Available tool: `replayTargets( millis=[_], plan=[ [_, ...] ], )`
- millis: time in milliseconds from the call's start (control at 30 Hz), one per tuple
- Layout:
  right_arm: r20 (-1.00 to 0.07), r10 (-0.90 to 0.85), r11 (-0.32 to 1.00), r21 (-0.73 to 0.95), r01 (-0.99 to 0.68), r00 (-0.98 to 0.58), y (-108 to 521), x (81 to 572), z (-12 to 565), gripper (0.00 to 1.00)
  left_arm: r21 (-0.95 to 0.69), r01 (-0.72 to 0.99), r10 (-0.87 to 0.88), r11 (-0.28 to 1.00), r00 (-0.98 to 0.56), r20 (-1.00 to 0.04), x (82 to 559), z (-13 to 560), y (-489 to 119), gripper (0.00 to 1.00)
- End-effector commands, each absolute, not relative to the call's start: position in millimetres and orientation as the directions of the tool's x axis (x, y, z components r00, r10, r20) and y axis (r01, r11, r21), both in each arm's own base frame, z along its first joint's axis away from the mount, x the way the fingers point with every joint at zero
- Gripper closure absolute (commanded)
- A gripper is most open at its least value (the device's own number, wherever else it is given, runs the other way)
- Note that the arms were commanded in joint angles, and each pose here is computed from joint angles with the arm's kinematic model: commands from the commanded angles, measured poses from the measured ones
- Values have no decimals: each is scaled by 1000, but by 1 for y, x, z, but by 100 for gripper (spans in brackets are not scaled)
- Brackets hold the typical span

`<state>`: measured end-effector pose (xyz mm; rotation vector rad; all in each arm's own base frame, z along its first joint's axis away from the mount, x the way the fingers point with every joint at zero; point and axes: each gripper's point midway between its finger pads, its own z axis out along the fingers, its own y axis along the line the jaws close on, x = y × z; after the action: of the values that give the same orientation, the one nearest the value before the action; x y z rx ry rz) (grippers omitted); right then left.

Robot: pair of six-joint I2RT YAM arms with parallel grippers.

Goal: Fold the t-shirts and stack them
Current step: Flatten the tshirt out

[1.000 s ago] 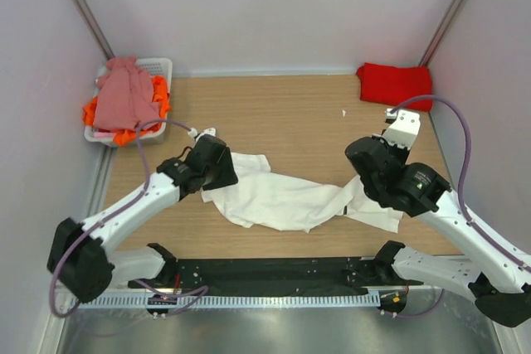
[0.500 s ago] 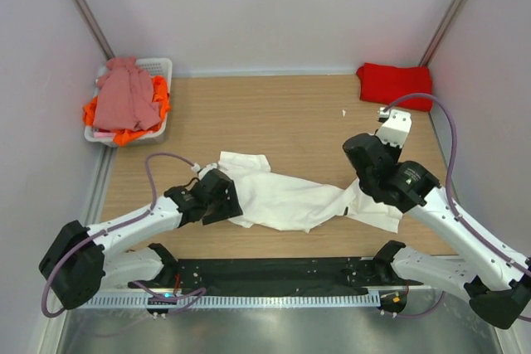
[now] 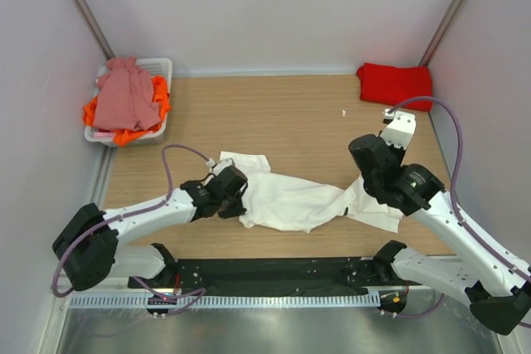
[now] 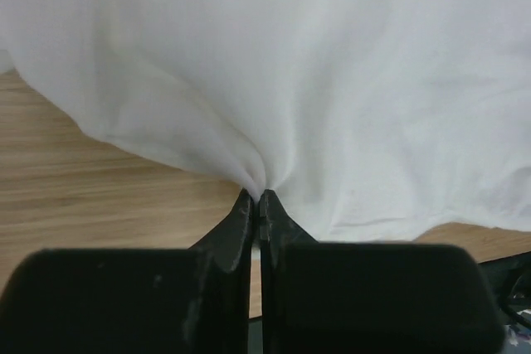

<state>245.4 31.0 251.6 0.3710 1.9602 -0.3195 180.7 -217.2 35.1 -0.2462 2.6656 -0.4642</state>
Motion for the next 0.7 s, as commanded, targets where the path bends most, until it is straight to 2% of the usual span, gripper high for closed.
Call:
replayTargets(
  millis=[0,33,100,133,167,233,333,367,467,533,600,633,667],
  plan=[
    [-931,147,911,-5,413,-334,24,241,268,99,-338,-18,-206,941,-822,-531,193,112,-219,100],
    [-932,153,910,3,415,-327,21,238,272,99,-295,-20,-181,955,-828,-531,184,124,-207,100],
    [-939,155,900,6,435,-308,10,229,280,99,-356,24,-202,934,-787,-582,179,189,-204,100],
    [-943,163,896,19,444,-289,8,228,285,99,-323,20,-178,946,-801,-571,174,184,-197,100],
    [-945,157,891,11,455,-285,3,225,287,99,-356,34,-196,934,-783,-590,175,209,-196,100],
    [-953,162,880,22,475,-256,-5,220,294,99,-314,48,-155,948,-795,-587,167,218,-186,100],
    [-957,149,872,9,490,-248,-8,220,297,99,-297,81,-127,951,-776,-618,175,243,-189,95],
    [-960,140,868,1,496,-242,-9,222,298,99,-267,93,-103,959,-763,-638,186,247,-186,93],
    [-959,119,867,-27,498,-259,-1,236,295,99,-275,80,-104,958,-797,-594,231,245,-191,95],
    [-955,118,862,-38,506,-272,5,251,290,99,-363,89,-119,927,-851,-511,262,225,-213,98],
    [-944,107,869,-63,491,-311,8,262,280,99,-396,29,-176,918,-864,-472,303,210,-204,99],
    [-940,114,872,-60,486,-321,10,269,276,99,-394,3,-171,919,-898,-405,326,186,-212,99],
    [-928,129,874,-60,482,-349,10,281,265,99,-396,-14,-183,918,-902,-391,345,176,-206,92]
  ],
)
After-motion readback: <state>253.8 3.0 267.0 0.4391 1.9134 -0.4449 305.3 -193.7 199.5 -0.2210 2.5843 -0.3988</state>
